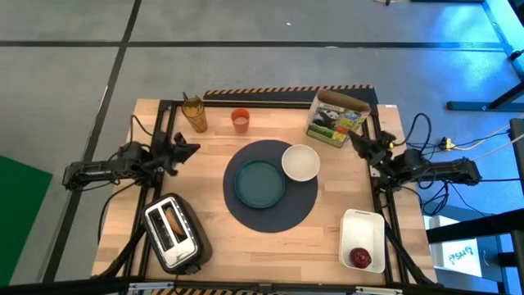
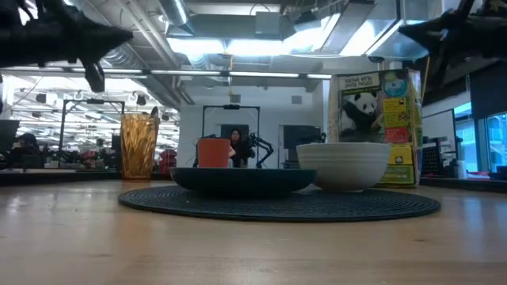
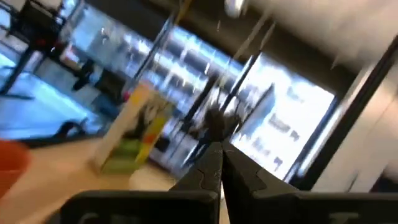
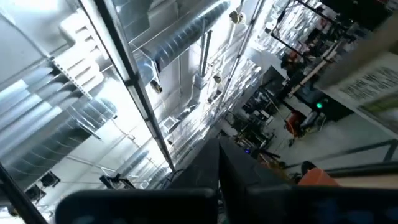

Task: Arrange a breakfast setting
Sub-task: Pour the cereals from the cereal box into the white bowl

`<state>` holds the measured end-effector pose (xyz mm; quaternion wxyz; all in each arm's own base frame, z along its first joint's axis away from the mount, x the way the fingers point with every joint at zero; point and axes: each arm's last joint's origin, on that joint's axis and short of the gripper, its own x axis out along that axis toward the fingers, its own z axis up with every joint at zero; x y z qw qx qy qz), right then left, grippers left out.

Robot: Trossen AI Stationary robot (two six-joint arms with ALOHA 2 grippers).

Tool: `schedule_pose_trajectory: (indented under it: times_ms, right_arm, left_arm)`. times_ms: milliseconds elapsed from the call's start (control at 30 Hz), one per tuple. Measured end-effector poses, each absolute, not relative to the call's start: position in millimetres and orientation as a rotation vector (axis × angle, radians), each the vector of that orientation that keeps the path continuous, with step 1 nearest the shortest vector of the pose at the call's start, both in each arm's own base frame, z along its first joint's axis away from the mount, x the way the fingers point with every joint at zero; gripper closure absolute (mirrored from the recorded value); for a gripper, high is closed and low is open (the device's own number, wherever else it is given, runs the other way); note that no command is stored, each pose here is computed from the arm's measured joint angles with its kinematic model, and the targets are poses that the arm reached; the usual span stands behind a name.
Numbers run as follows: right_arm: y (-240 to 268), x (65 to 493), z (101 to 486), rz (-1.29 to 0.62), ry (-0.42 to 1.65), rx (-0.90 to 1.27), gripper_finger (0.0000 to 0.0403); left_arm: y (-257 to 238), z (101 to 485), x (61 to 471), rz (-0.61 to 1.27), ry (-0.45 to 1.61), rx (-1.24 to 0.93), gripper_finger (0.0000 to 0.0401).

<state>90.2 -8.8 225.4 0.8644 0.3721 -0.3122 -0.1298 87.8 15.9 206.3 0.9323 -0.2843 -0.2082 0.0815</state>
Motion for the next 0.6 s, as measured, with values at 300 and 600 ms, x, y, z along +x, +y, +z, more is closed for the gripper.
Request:
schedule_pose_trajectory:
  times_ms: [300,600]
  right_arm:
    - [-7.9,93.9,284.8,-0.315,-0.604,0.555,0.0385]
    - [-10.8,88.5,342.9,-0.506,-0.310,0.354,0.0237]
  left_arm:
    - [19.1,223.7,77.7,0.234,-0.680,-0.673,0.0401]
    - [21.4,245.0,90.7,0.331,-0.570,-0.516,0.0401]
